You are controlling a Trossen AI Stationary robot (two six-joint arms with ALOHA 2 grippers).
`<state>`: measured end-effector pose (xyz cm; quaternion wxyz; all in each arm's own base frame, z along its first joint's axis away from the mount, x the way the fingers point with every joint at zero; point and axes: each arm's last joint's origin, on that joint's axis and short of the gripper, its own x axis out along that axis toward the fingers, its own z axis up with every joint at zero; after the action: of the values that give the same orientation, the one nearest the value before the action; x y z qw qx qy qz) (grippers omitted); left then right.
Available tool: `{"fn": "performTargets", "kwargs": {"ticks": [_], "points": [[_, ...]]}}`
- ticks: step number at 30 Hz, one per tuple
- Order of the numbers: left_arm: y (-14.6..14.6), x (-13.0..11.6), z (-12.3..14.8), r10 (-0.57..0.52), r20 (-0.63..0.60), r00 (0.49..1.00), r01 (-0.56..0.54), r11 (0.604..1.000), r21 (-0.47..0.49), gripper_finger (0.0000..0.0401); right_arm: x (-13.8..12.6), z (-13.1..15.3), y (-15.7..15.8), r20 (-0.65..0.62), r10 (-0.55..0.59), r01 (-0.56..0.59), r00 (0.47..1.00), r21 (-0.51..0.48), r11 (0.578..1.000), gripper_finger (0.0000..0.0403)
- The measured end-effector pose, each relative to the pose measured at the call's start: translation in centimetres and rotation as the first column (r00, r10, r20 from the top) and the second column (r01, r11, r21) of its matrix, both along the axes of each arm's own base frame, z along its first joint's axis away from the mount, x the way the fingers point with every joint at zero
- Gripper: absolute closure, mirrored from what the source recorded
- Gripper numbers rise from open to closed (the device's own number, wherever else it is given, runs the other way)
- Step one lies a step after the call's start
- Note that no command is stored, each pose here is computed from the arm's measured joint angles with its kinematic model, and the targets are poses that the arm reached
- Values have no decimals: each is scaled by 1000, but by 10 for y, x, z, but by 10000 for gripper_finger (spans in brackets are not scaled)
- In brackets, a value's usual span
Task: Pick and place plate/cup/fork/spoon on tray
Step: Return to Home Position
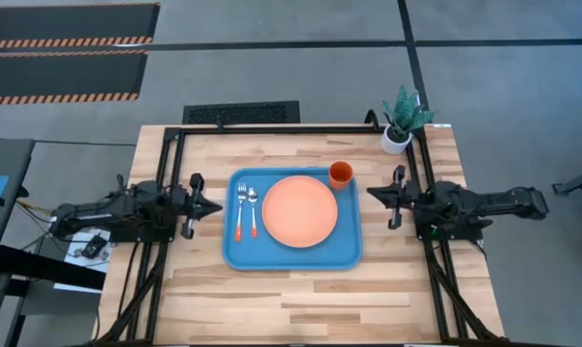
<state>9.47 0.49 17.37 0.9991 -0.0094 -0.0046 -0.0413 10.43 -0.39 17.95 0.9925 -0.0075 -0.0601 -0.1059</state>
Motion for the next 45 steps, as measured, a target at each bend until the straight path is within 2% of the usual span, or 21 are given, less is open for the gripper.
{"fn": "performTargets", "kwargs": {"ticks": [4,7,9,12,14,16,18,20,30,45], "points": [[2,2,-1,48,56,997,-49,999,13,401,-5,-5,-6,-40,-55,55,998,7,998,397],[4,2,-2,86,49,995,-87,996,16,401,-9,-8,-11,-54,-108,109,993,28,994,397],[6,2,-2,117,49,992,-117,993,16,401,-9,-8,-15,-56,-115,116,992,12,993,397],[10,1,-3,176,43,983,-176,984,0,401,-11,-9,-23,-71,-186,186,980,-4,982,397],[13,1,-3,204,43,978,-204,979,-1,401,-11,-11,-28,-94,-217,220,972,18,975,397],[16,0,-3,262,33,964,-262,965,-10,401,-12,-13,-32,-107,-226,232,968,42,972,397],[21,0,-5,358,11,934,-357,933,-34,401,-12,-15,-36,-126,-258,266,958,52,963,397],[23,-1,-5,392,13,920,-390,919,-53,401,-13,-16,-40,-136,-296,306,945,54,951,395],[24,0,-6,377,3,926,-377,925,-46,401,-15,-16,-44,-139,-343,353,929,56,934,367],[24,0,-7,377,1,926,-376,925,-54,401,-15,-16,-44,-140,-343,353,929,57,934,363]]}}
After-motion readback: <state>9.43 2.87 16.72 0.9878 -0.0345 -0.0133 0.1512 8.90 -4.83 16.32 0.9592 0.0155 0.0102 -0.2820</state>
